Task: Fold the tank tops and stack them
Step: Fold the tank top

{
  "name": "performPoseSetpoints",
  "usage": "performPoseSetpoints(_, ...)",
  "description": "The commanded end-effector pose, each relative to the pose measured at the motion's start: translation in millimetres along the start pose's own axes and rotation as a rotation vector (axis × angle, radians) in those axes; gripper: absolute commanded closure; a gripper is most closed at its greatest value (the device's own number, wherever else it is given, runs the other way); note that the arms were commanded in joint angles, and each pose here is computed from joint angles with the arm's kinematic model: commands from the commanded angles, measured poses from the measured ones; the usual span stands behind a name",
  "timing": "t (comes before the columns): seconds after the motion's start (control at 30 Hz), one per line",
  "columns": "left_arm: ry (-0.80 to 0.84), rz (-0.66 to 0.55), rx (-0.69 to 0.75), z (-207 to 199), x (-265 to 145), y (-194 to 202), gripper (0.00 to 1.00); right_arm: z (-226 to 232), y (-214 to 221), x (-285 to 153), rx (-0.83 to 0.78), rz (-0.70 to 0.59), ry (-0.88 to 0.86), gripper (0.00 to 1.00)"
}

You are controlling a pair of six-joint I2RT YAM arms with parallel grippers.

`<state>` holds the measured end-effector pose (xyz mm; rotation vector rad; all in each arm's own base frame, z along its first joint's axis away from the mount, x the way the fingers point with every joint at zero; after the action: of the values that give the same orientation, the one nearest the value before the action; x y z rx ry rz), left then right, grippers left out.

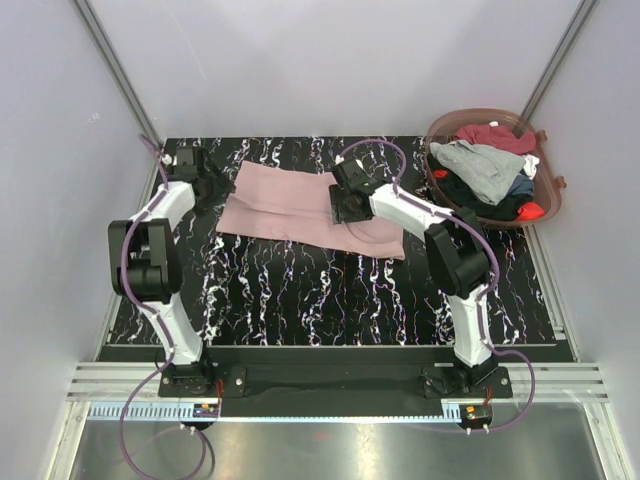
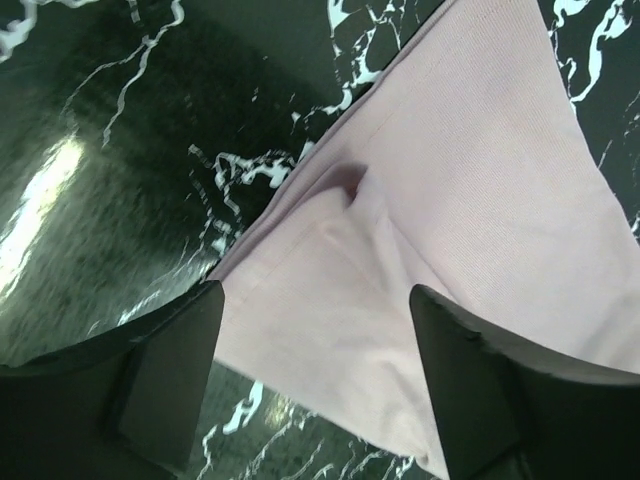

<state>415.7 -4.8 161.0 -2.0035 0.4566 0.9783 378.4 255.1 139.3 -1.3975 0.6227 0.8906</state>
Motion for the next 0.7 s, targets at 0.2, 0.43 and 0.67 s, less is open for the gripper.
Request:
performPoseSetpoints(0.2, 0.033, -0.147, -0.043, 10, -45, 5, 0.01, -19, 10, -68, 0.076, -0.145, -0.068, 0.38)
performPoseSetpoints(0.43, 0.058, -0.121, -0.073, 25, -45, 25, 0.03, -37, 39, -96, 0.14, -0.204, -0.086, 0.35)
performPoseSetpoints(0.67, 0.128, -0.149, -0.069, 29, -53, 38, 0.05, -51, 57, -105, 0.199, -0.294, -0.065, 0.34)
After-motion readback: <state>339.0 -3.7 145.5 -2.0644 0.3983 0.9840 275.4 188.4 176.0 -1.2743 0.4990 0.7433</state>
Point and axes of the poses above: each gripper's point midway between its finger pads, its own x axis out along the fingers, its own z axis along the line the jaws close on, y = z × x, the point moved 10 cm from there along -x, back along the fingers, and after that the axes turned 4 degrees about x, right-handed, at the moved point
